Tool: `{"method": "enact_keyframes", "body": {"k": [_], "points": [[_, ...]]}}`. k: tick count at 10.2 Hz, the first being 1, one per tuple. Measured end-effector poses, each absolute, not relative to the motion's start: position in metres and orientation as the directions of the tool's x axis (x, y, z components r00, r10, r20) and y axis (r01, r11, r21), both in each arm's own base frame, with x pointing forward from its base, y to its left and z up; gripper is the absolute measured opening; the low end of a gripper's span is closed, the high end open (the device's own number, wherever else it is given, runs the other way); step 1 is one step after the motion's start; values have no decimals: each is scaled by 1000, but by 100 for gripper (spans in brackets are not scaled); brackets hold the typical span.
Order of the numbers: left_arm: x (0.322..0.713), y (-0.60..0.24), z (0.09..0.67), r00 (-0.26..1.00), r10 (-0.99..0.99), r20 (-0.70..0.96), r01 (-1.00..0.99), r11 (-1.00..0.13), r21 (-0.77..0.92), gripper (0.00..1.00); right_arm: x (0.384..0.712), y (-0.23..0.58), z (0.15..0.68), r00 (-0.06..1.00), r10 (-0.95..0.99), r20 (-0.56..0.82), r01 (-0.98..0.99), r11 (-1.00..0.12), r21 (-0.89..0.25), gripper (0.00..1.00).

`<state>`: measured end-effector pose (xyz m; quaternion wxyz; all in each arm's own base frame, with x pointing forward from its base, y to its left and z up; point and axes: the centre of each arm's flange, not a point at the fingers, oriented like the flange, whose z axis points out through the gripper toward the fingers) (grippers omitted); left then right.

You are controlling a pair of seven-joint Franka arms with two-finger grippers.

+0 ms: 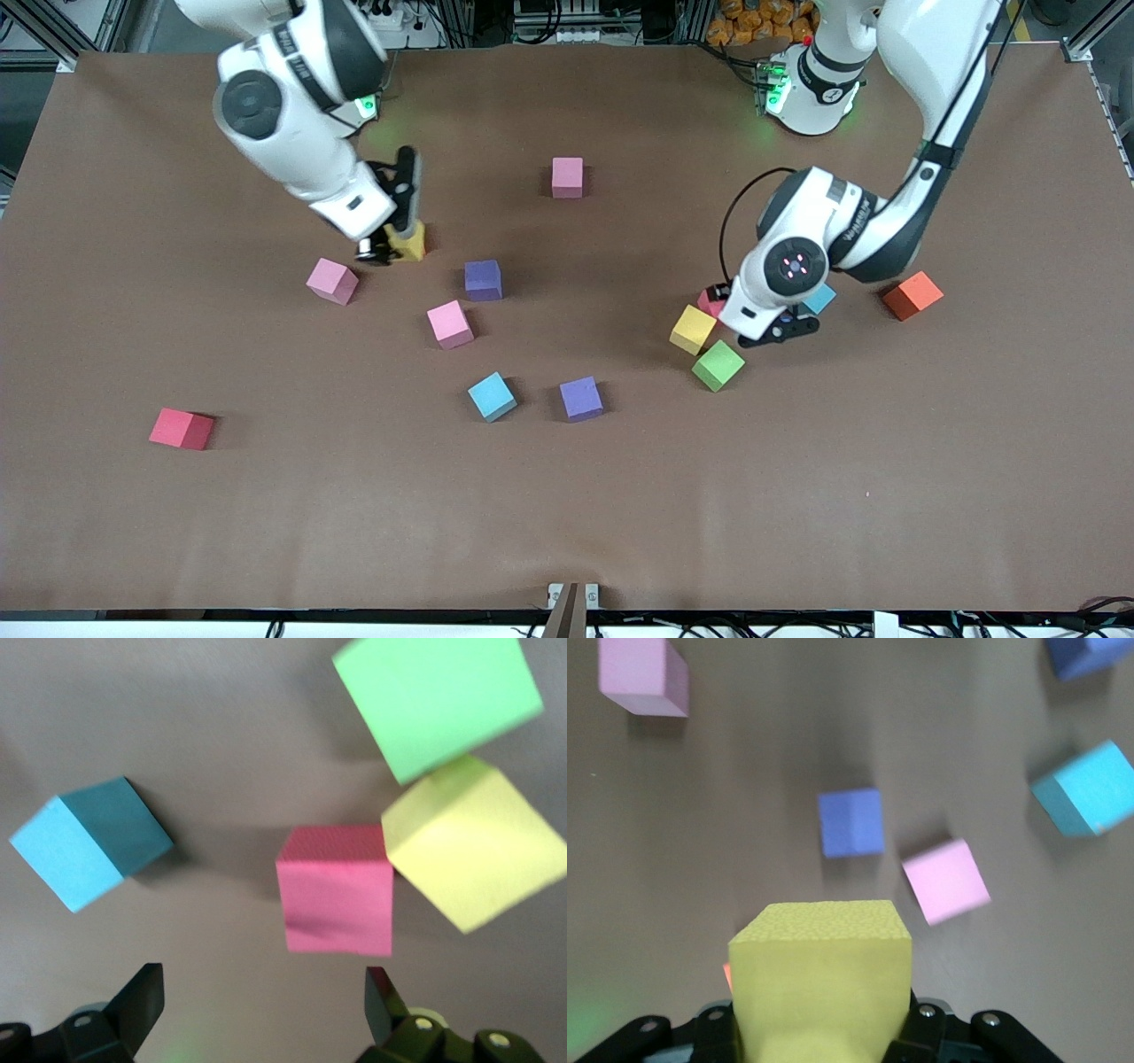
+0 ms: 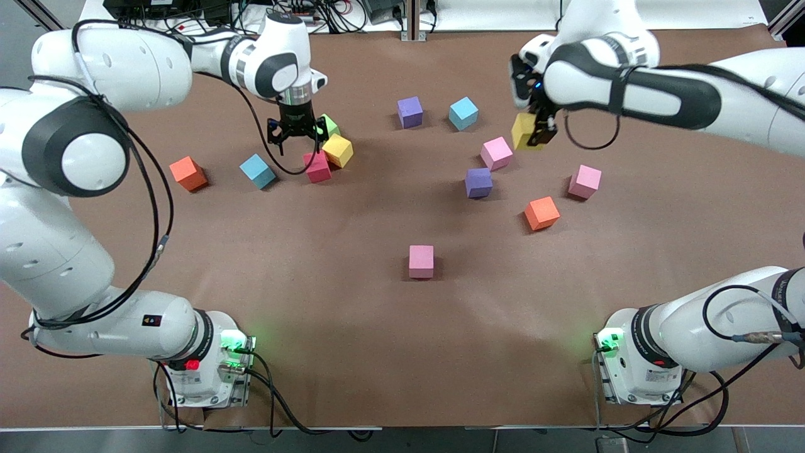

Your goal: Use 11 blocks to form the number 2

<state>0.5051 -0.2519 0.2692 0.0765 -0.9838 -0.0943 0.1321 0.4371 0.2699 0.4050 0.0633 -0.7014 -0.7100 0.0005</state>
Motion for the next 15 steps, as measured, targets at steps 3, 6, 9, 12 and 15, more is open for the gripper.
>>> {"method": "enact_keyframes", "body": {"k": [3, 6, 9, 12, 15], "points": [[484, -254, 250, 964, 188, -190, 166, -978, -125, 100, 373, 347, 381, -29, 997, 66, 996, 34, -82, 56], [474, -254, 220, 959, 189, -211, 168, -979, -114, 100, 297, 412, 334, 9, 998, -54, 999, -11, -43, 56], [477, -259, 206, 960, 193, -202, 180, -980, -83, 100, 268, 435, 311, 5, 996, -94, 1000, -5, -7, 56], [485, -263, 195, 958, 211, -193, 202, -977, -66, 100, 266, 444, 298, -10, 999, -51, 1000, 11, 12, 56], [503, -255, 191, 967, 200, -160, 190, -979, -80, 100, 260, 446, 286, 6, 1000, -10, 1000, -6, 10, 56]]}}
